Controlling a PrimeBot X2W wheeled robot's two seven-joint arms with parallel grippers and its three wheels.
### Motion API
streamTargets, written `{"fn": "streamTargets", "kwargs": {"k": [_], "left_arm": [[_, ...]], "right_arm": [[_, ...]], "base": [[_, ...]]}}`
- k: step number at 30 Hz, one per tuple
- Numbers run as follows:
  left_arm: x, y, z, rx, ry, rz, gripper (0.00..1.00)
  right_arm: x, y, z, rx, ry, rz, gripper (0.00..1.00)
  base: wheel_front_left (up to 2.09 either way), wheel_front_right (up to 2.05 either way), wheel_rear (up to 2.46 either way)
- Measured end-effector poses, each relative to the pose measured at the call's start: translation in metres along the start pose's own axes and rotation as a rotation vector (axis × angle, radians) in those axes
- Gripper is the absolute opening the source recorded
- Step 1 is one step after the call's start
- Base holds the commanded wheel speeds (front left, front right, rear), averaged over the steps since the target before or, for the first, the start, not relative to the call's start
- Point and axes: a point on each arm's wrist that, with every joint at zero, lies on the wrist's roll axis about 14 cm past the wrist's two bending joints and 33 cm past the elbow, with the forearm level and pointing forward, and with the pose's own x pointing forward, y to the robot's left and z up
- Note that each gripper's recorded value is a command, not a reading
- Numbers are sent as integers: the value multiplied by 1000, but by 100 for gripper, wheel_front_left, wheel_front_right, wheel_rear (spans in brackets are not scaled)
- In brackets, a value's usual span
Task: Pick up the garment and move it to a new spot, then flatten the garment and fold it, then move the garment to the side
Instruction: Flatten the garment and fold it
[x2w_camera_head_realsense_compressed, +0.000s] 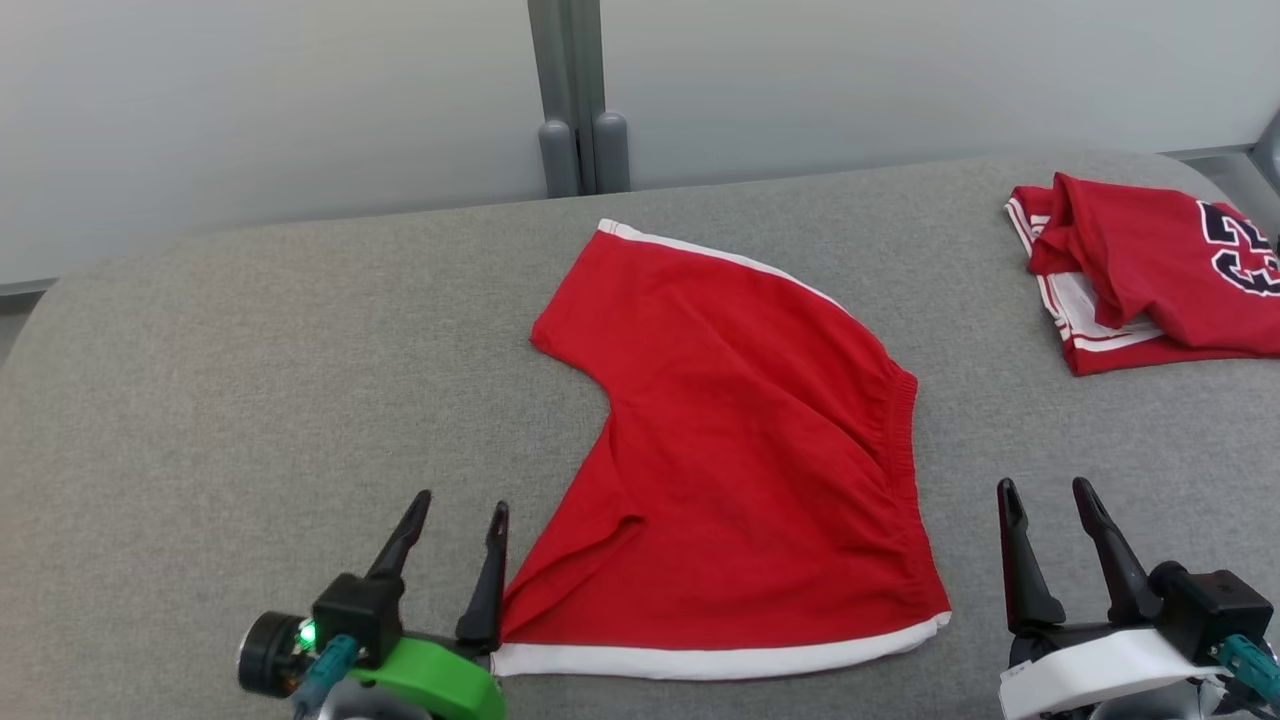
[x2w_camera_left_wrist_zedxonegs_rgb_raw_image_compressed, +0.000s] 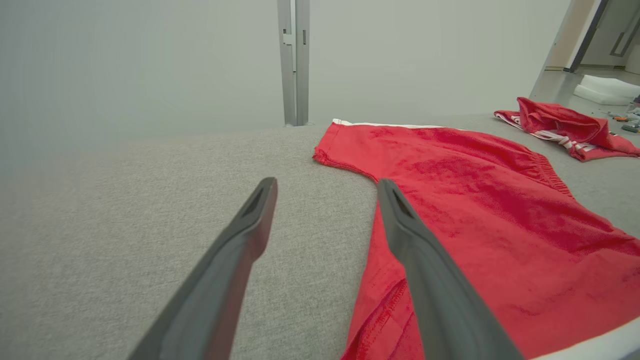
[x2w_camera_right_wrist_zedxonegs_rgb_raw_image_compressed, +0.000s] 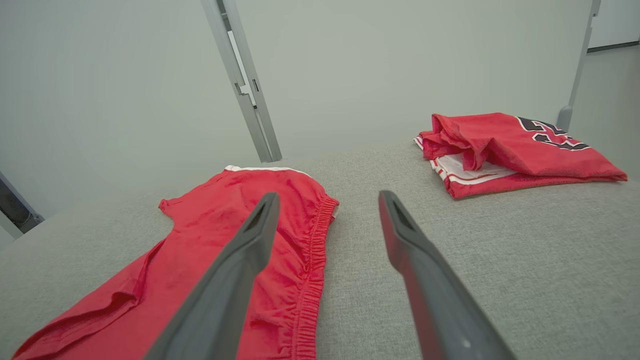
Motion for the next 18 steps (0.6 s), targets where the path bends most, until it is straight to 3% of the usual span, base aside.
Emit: {"fn": "streamTargets", "kwargs": {"k": [9,18], "left_arm": [[48,-57,-33,78,124,-239,100],[60,-79,-81,108,277,-350,100]], "right_arm": [[8,-5,-6,-4,19,-18,100],[9,-24,-10,-11,34,-80,100]], "base": [[0,0,0],[0,0,0]]}}
